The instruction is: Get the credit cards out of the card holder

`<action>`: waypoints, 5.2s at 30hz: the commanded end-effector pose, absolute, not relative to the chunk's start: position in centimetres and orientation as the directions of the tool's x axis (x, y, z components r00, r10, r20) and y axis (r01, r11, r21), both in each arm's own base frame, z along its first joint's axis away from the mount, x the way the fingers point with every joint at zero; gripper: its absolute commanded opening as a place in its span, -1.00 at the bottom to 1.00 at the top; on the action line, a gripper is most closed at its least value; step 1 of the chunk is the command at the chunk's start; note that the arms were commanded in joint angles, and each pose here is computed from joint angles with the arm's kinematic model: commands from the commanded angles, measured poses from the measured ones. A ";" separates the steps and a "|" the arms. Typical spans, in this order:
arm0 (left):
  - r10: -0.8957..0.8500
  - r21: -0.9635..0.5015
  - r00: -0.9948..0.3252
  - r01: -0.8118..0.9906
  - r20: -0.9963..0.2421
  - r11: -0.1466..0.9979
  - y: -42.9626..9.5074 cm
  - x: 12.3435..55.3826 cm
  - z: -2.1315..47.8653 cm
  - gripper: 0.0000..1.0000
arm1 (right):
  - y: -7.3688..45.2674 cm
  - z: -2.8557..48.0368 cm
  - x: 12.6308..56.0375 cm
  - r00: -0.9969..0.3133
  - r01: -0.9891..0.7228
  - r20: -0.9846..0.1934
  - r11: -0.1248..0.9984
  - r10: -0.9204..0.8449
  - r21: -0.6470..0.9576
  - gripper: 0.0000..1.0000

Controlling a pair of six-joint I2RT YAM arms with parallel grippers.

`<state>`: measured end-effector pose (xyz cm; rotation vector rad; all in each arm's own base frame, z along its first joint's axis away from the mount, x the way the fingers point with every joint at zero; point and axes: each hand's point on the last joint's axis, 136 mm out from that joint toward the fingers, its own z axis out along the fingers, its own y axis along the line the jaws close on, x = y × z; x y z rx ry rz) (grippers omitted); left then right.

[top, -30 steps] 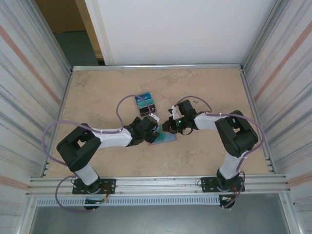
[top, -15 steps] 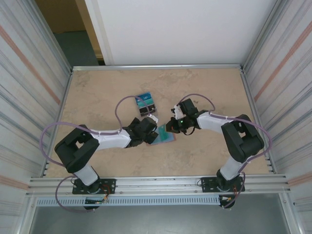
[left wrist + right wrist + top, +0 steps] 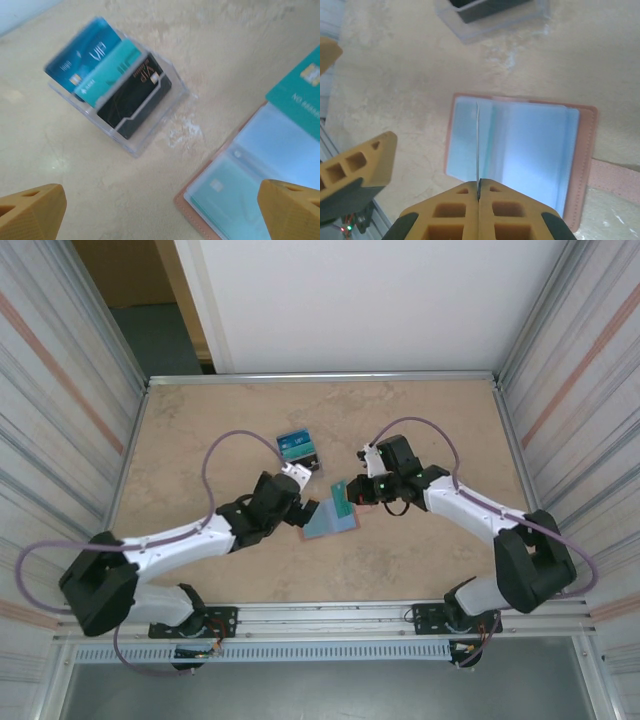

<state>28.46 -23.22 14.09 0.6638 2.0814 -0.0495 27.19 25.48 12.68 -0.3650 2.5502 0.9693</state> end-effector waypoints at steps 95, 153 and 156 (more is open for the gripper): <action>-0.253 -0.280 -0.207 0.912 -0.945 0.299 -26.2 17.9 31.0 -1.00 | 31.8 30.4 19.4 -0.458 -0.878 -0.887 0.126 0.066 0.462 -1.00; 0.419 0.018 -0.090 0.969 -0.904 0.247 -27.8 21.8 29.3 -1.00 | 27.6 27.2 19.7 -0.391 -0.854 -0.905 0.432 -0.168 0.289 0.07; 0.434 0.087 -0.063 0.944 -0.899 0.317 -26.9 24.2 28.9 -1.00 | 26.8 26.8 20.7 -0.410 -0.819 -0.899 0.495 -0.154 0.289 0.27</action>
